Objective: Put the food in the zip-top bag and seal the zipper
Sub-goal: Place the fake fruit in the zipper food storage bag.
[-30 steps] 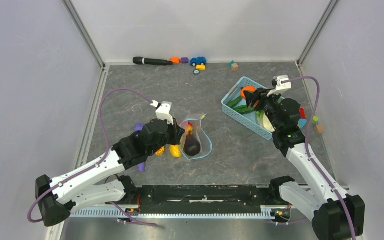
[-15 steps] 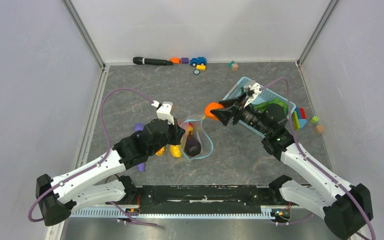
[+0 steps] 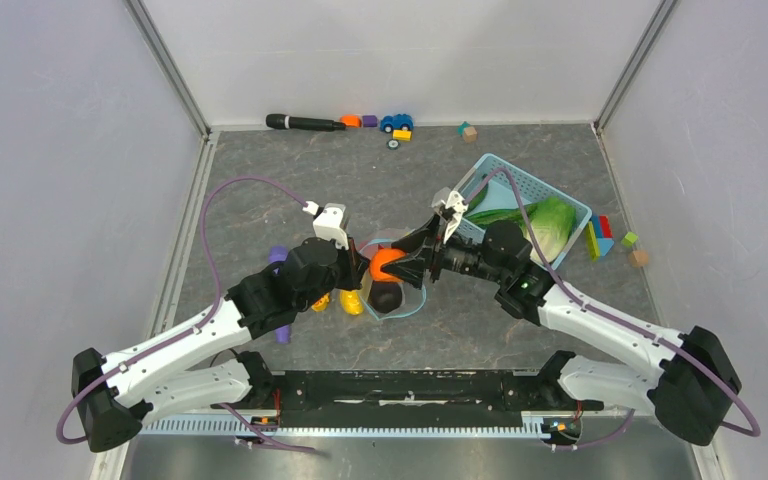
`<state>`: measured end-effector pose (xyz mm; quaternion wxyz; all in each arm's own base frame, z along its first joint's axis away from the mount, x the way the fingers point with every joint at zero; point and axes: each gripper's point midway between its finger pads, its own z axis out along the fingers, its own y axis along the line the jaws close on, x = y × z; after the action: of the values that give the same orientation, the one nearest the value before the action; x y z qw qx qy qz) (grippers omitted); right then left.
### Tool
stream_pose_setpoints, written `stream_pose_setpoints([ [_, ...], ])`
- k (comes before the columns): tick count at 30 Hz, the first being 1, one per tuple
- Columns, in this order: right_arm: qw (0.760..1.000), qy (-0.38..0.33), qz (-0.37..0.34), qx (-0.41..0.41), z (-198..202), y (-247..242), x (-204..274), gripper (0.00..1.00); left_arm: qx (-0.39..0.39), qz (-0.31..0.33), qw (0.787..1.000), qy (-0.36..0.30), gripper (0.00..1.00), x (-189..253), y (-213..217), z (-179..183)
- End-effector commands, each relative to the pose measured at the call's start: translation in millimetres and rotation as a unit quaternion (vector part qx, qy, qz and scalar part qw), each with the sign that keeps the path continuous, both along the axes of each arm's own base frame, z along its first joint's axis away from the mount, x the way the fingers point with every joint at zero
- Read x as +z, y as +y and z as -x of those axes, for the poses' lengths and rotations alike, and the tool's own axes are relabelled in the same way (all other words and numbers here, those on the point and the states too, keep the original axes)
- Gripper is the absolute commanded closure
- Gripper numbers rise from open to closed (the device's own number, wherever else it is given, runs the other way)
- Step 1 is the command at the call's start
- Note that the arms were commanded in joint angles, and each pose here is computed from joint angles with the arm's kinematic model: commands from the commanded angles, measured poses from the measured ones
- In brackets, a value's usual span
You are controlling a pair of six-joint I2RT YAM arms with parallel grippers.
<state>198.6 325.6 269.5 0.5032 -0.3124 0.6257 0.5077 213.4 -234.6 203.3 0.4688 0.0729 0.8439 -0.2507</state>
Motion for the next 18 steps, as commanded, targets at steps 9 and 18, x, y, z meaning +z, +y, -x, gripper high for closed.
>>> stream_pose_setpoints([
  [9, 0.997, -0.029, 0.036, -0.060, -12.0, 17.9, -23.6, 0.74, -0.007, 0.016, 1.000, -0.021, 0.98, 10.7, -3.2, -1.1],
  [18, 0.982, -0.039, 0.099, -0.156, -33.0, 9.5, -49.6, 0.75, -0.010, 0.022, 0.999, -0.023, 0.98, 13.8, -2.8, 0.6],
])
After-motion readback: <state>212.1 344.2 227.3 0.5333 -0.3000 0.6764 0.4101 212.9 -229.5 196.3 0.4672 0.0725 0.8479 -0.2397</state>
